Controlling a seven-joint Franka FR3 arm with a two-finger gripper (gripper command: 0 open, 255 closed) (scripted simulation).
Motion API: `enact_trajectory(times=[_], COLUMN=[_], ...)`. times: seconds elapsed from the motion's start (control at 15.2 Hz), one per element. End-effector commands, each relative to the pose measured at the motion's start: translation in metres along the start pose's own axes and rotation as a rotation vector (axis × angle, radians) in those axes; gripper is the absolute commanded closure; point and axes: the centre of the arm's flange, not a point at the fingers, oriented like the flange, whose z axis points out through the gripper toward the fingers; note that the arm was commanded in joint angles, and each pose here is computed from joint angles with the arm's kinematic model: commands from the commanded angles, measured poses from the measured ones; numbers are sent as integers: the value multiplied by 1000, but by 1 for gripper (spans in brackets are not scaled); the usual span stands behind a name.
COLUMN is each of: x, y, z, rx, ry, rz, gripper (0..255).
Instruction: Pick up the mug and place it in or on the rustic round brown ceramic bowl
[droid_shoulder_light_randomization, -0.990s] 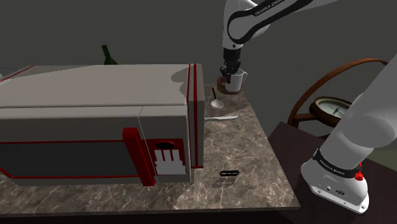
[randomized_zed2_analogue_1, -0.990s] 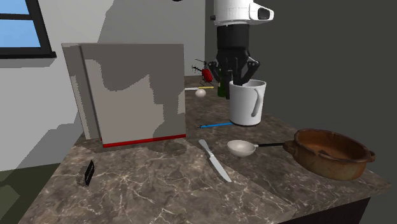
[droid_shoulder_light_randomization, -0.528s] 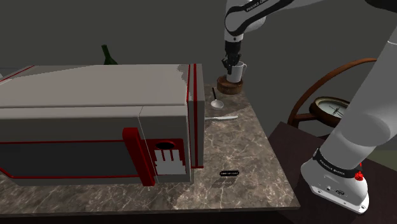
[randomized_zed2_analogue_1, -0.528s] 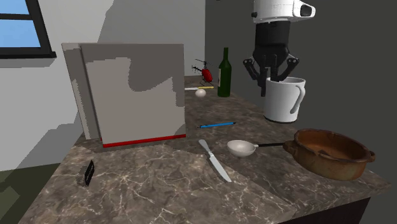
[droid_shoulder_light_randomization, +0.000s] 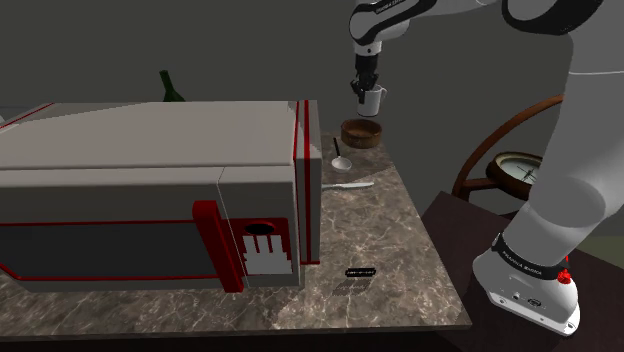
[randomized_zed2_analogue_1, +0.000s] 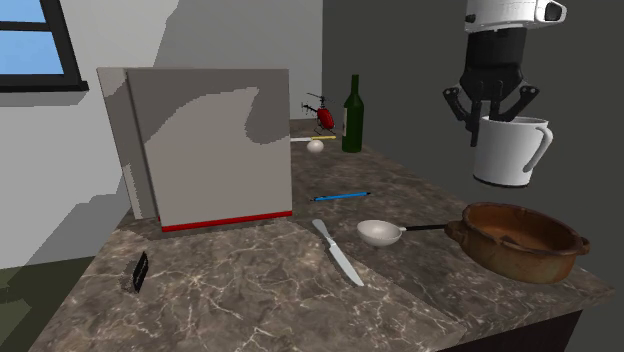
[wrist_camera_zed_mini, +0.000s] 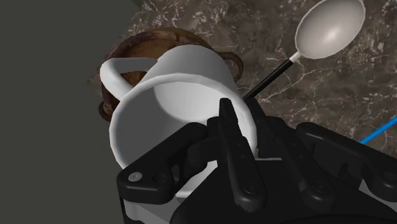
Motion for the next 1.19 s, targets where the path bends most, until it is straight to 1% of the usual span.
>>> enact_trajectory(times=[0.0,0.2,1.12], x=[14,40,40], y=[24,59,55], z=[2,2,76], rx=[0,0,0], ry=[0,0,0], rz=[-1,-1,-1], gripper=[255,255,255])
